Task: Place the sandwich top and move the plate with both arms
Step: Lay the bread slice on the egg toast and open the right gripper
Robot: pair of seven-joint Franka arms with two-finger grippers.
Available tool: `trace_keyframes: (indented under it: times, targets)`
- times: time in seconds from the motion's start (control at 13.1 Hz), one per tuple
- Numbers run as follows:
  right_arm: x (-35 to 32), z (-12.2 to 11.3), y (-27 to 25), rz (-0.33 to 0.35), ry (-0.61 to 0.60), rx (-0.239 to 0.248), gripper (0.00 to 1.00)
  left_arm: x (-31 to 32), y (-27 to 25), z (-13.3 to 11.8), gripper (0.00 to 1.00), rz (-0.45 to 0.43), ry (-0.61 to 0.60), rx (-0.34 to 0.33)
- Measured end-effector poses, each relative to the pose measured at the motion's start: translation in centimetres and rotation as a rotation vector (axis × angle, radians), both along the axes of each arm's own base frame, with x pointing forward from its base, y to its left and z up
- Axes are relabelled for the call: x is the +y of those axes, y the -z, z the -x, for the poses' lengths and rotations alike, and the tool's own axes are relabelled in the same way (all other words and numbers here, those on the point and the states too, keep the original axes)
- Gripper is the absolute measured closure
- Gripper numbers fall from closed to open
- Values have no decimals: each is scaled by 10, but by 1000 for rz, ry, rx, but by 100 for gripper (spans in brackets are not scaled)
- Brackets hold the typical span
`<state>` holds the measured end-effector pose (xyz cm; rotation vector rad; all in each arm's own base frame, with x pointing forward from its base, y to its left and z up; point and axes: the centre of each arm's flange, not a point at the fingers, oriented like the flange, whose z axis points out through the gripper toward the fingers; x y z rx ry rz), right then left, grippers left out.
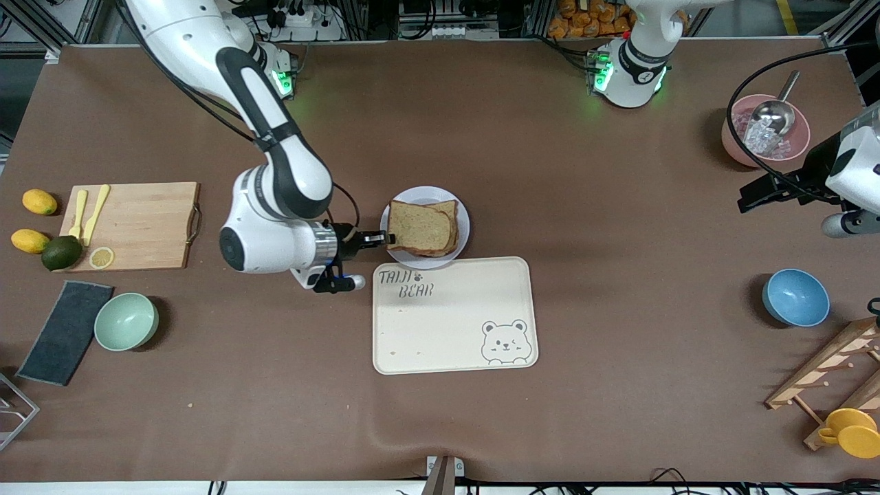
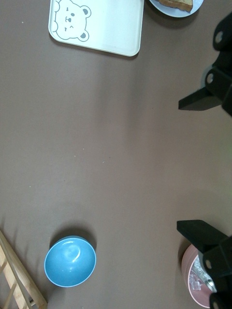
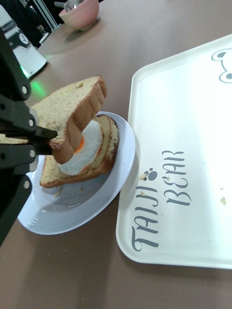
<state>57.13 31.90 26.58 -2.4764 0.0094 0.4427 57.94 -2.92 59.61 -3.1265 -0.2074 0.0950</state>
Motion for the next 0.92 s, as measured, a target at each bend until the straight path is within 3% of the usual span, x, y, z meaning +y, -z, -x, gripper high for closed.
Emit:
trace_keyframes:
  times: [0.31, 0.84, 0.92]
  targets:
    - [19, 16, 34, 45, 8, -23, 93, 1, 0, 0, 0, 0, -1, 0]
    - [16, 28, 51, 59, 14, 11, 93, 1, 0, 0, 0, 0, -1, -1]
    - [16, 28, 51, 53, 22, 14, 85, 1, 0, 0, 0, 0, -1, -3]
